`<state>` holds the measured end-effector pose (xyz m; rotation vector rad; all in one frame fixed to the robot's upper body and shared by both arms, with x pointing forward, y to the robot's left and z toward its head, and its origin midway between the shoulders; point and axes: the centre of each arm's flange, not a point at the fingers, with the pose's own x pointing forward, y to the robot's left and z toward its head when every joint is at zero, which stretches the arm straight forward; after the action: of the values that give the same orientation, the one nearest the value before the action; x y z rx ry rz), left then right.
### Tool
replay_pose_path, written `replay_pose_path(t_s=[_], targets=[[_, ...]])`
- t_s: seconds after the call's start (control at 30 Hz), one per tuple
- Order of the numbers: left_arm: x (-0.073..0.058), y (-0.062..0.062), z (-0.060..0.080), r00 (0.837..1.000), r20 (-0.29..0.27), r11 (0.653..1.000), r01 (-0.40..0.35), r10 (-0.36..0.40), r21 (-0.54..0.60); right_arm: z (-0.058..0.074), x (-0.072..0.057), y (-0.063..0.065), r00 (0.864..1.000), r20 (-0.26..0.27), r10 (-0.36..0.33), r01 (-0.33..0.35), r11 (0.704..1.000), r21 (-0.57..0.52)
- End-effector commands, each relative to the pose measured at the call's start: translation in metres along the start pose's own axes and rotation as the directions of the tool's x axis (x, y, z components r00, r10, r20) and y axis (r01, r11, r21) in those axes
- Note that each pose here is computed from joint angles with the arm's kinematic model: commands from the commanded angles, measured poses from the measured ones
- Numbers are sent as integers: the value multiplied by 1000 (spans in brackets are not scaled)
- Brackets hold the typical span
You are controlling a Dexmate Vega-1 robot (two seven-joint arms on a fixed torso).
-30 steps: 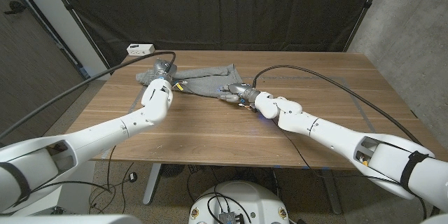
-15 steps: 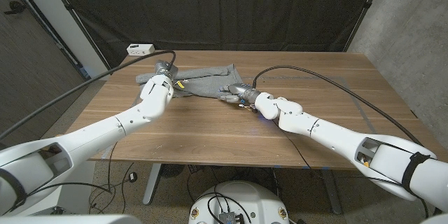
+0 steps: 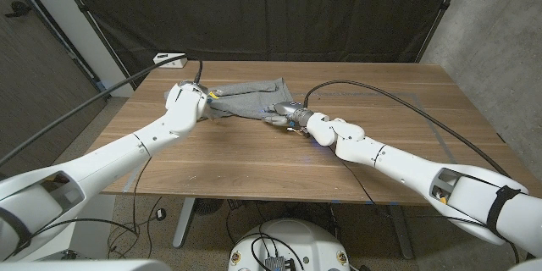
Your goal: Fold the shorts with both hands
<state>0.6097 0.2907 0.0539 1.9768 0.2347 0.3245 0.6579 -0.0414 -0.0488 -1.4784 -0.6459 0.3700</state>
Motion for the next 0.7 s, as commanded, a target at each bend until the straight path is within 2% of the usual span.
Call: replay_pose_path(t_s=[0.03,0.07,0.1,0.17,0.4,0.7], targets=[[-14,-11,5,991,-132,987,-5,27,164,5,-2,1,1000,3,-8,8,1000,-5],[-14,-11,5,991,-135,986,-6,28,165,5,-2,1,1000,3,-8,8,1000,-6],[-15,-15,9,986,-146,978,-45,76,204,5,-2,2,1000,0,-5,5,1000,-5],[-15,-20,13,980,-156,970,-82,120,231,4,-3,2,1000,-2,-2,2,1000,3],[-11,-34,26,970,-163,952,-132,181,275,1,-3,3,1000,-8,-1,1,1000,10],[3,-52,43,969,-170,950,-129,182,283,-3,-1,2,1000,-16,3,-2,1000,8]])
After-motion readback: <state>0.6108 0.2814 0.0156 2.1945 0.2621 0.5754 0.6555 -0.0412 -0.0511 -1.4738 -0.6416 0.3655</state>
